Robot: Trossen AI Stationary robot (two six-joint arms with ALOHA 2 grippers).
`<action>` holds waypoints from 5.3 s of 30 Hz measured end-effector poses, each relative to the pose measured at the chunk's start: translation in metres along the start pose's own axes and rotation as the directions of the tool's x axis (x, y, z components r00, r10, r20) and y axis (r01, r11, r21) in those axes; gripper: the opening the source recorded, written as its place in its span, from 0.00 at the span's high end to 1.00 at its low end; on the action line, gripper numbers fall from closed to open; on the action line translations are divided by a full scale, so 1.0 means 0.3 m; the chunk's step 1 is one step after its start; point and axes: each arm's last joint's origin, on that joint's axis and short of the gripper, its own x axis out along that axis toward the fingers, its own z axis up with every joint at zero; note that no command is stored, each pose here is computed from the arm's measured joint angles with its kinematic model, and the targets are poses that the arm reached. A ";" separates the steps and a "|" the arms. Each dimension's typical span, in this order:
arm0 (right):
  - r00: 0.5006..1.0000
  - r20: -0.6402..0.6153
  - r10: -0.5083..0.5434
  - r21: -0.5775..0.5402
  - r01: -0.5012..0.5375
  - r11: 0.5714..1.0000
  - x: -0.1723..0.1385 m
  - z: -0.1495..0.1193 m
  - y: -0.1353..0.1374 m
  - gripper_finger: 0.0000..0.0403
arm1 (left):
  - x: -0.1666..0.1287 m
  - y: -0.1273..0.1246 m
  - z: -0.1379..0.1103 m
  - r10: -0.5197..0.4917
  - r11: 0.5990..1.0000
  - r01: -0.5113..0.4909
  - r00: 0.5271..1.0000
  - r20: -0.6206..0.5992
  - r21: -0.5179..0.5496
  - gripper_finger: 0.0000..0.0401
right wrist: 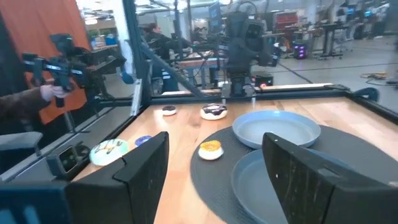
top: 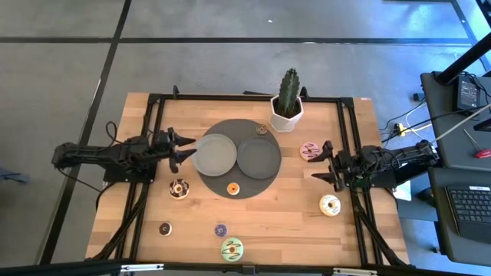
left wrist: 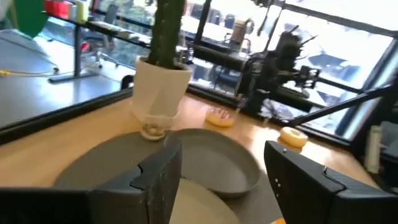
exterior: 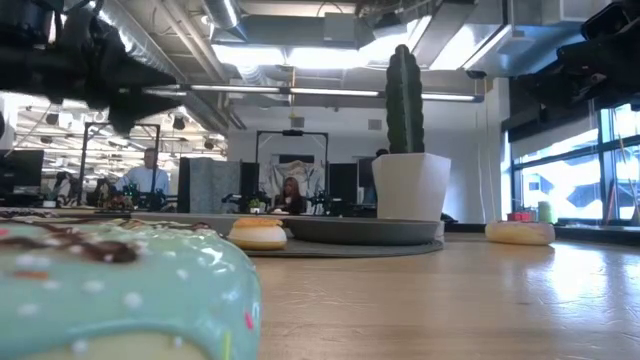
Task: Pick & Place donuts
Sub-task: Put the large black donut on the light gray plate, then put the small yellow donut on the dark gray plate
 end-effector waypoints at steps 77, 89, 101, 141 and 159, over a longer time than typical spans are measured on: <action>0.996 0.021 -0.086 -0.024 0.087 0.996 0.000 0.005 -0.008 0.36 | 0.267 -0.229 -0.080 0.286 0.950 -0.087 -0.132 -0.949 0.299 0.97; 0.996 0.022 -0.088 -0.040 0.089 0.995 0.000 0.005 -0.008 0.36 | 0.448 -0.160 0.166 0.282 0.956 -0.176 0.329 -0.901 0.235 0.98; 0.996 0.021 -0.088 -0.050 0.089 0.995 0.000 0.005 -0.008 0.36 | 0.588 0.082 0.103 0.384 0.908 -0.261 0.200 -0.901 0.329 0.98; 0.996 0.021 -0.086 -0.050 0.087 0.995 0.000 0.005 -0.008 0.36 | 0.662 0.108 0.199 0.421 0.876 -0.344 0.200 -0.885 0.339 0.63; 0.996 0.020 -0.086 -0.048 0.087 0.995 0.000 0.005 -0.008 0.36 | 0.692 -0.394 0.099 0.079 0.942 0.241 0.516 -0.853 0.234 0.62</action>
